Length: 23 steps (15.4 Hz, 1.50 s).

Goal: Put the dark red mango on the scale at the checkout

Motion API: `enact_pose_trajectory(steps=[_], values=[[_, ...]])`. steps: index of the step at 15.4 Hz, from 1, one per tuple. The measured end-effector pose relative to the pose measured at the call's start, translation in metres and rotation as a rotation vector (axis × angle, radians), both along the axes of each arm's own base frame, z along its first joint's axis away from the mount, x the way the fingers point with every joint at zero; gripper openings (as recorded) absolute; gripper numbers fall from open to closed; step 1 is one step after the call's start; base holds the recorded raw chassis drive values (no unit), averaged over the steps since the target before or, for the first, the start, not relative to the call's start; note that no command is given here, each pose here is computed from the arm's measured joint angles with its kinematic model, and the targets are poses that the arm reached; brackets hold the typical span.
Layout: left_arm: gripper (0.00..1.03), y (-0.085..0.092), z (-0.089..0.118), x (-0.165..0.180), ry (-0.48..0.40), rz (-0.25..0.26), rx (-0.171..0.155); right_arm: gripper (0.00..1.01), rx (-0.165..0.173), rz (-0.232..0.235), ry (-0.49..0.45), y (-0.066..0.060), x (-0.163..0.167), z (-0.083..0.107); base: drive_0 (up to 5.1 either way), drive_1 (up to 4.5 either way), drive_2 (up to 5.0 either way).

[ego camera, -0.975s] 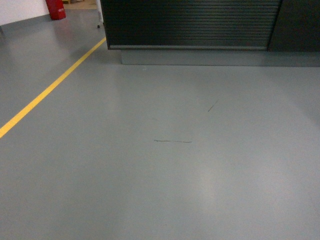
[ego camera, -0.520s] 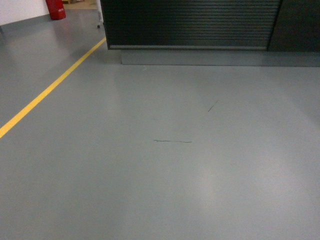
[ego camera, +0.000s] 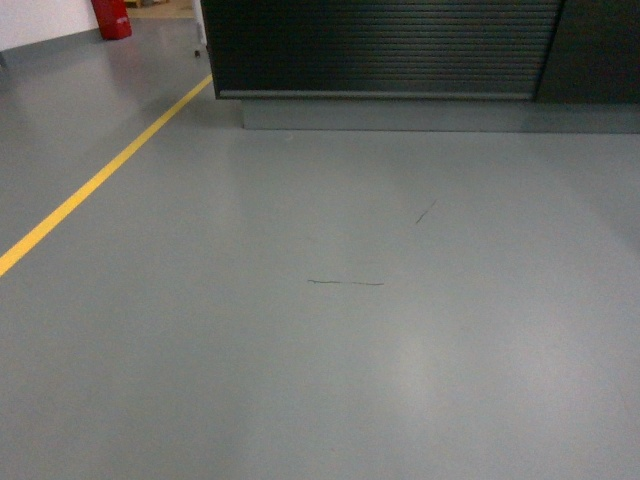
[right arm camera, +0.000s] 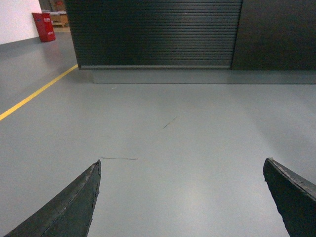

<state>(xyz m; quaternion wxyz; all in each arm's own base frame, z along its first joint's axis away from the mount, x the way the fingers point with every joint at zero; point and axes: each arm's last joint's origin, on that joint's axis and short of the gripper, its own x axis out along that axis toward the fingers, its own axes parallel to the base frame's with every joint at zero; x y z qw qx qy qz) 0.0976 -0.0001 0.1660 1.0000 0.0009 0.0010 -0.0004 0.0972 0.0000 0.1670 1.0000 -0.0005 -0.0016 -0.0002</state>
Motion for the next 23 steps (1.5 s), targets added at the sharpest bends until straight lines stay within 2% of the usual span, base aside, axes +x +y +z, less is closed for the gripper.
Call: enact_pose_trajectory(steps=[23], values=[[0.98, 0.0000, 0.0000, 0.0000, 0.000, 0.000, 0.000, 0.98, 0.000, 0.000, 0.000, 0.0000, 0.0000, 0.0000, 0.0, 0.10, -0.1]])
